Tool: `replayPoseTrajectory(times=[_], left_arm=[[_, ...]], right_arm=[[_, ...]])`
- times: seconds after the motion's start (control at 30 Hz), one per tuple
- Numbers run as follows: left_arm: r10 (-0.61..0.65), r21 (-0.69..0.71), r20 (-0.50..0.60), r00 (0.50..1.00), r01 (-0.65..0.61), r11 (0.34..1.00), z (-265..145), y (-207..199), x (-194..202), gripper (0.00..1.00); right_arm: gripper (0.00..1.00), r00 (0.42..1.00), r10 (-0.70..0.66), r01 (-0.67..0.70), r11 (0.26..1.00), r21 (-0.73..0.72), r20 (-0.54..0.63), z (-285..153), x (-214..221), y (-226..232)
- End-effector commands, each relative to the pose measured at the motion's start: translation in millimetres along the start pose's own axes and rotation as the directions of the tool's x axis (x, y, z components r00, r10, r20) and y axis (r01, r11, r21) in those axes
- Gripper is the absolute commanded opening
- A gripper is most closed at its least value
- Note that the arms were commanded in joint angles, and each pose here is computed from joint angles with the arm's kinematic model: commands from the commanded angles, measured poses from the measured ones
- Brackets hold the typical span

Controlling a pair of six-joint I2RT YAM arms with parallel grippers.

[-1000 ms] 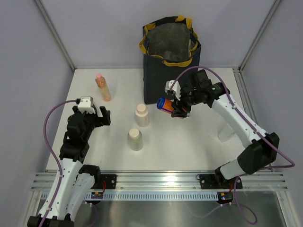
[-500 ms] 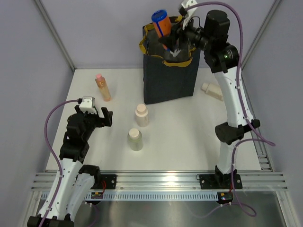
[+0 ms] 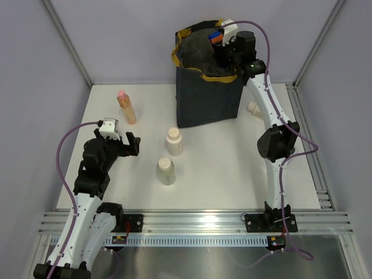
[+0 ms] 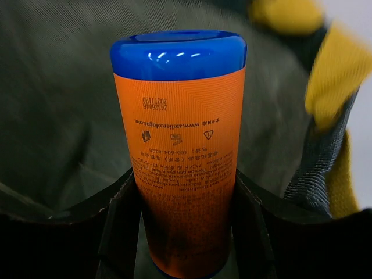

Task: Place the personal care products into the canvas bag

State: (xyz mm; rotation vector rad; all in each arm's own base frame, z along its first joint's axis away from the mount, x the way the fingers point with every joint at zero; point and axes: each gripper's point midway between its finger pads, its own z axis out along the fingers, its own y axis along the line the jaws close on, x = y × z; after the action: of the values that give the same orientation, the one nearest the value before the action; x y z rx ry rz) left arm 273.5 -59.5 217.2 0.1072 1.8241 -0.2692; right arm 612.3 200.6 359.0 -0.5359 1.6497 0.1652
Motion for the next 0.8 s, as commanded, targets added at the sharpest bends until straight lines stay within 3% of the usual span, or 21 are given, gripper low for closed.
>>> replayPoseTrajectory(times=[0.0, 0.2, 0.4, 0.67, 0.77], left_arm=[[0.028, 0.043, 0.065, 0.997, -0.031, 0.999, 1.7, -7.9, -18.1, 0.99], [0.027, 0.07, 0.067, 0.997, -0.032, 0.997, 1.5, -12.6, -18.7, 0.99], [0.028, 0.087, 0.072, 0.997, -0.034, 0.996, 0.6, -15.7, -19.4, 0.99], [0.028, 0.106, 0.067, 0.997, -0.035, 0.994, 1.3, -18.9, -17.3, 0.99], [0.028, 0.125, 0.067, 0.997, -0.036, 0.992, 1.6, -22.0, -17.3, 0.99]], right_arm=[[0.0, 0.995, -0.085, 0.082, 0.995, 0.065, 0.049, -19.9, -24.0, -26.1], [0.0, 0.986, -0.054, 0.077, 0.987, 0.144, -0.156, -4.4, 41.9, -37.6], [0.0, 0.939, -0.11, 0.122, 0.992, 0.017, -0.326, 17.7, 117.0, -12.6], [0.01, 0.883, -0.125, 0.113, 0.992, -0.054, -0.453, 35.0, 196.0, 6.1], [0.07, 0.873, -0.124, 0.108, 0.992, -0.06, -0.471, 37.5, 210.3, 8.0]])
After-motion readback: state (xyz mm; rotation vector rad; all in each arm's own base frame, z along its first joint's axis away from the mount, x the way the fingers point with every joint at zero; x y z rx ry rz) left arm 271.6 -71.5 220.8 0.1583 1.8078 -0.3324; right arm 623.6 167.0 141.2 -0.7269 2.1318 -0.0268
